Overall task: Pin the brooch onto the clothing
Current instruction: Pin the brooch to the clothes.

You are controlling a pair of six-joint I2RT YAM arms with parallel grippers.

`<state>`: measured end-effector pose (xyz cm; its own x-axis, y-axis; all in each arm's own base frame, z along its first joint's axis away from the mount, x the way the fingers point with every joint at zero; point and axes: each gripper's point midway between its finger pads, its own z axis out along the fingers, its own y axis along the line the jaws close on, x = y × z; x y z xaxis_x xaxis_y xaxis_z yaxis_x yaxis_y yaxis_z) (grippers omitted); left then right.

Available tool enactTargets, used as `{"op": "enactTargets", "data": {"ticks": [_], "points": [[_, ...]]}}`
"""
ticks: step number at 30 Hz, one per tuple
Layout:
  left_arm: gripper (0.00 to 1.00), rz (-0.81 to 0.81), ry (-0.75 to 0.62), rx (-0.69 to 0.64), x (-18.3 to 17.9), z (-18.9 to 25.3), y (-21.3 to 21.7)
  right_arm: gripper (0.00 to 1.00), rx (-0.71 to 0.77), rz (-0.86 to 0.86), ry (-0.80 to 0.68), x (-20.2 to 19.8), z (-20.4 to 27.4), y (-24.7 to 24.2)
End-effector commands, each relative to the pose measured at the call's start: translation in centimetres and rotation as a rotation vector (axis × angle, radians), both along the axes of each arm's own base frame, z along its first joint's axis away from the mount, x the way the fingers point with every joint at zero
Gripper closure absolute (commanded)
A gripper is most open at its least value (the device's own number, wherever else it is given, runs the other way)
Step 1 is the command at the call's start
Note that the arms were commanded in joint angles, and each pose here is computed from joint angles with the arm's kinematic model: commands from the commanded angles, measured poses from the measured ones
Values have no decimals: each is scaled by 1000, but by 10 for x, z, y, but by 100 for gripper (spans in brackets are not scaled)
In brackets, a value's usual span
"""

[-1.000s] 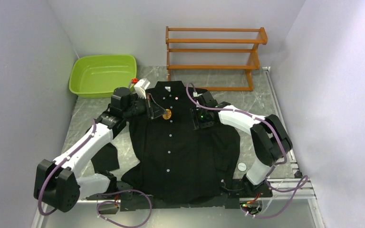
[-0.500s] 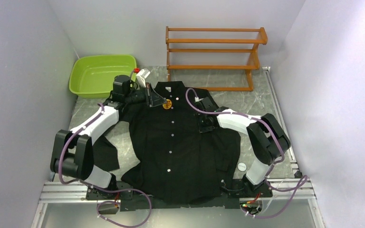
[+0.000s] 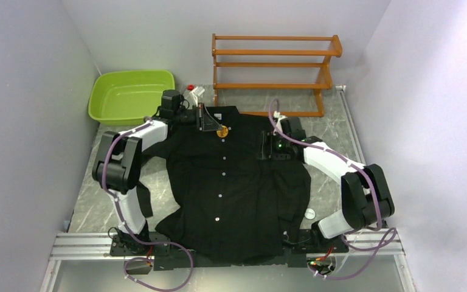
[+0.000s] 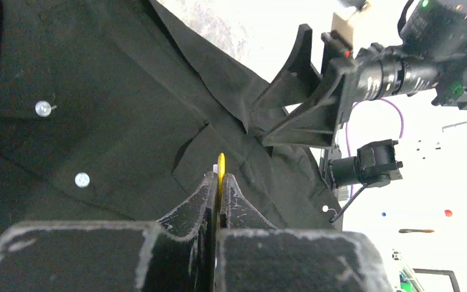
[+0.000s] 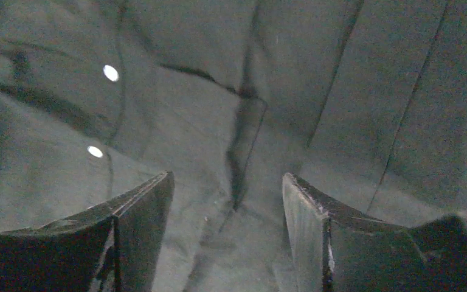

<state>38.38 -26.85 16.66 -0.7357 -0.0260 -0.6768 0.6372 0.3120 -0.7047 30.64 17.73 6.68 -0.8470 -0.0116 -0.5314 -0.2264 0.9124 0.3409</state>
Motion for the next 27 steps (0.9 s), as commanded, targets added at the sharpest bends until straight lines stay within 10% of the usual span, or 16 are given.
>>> {"op": "enactTargets", "data": {"ticks": [1, 20, 27], "points": [[97, -97, -79, -67, 11, 19, -18, 28, 234, 15, -78, 21, 37, 13], [97, -209, 195, -18, 19, -63, -98, 20, 424, 2, -71, 37, 35, -12], [97, -151, 187, 0, 23, -70, -93, 37, 219, -61, -51, 52, 13, -28]]}}
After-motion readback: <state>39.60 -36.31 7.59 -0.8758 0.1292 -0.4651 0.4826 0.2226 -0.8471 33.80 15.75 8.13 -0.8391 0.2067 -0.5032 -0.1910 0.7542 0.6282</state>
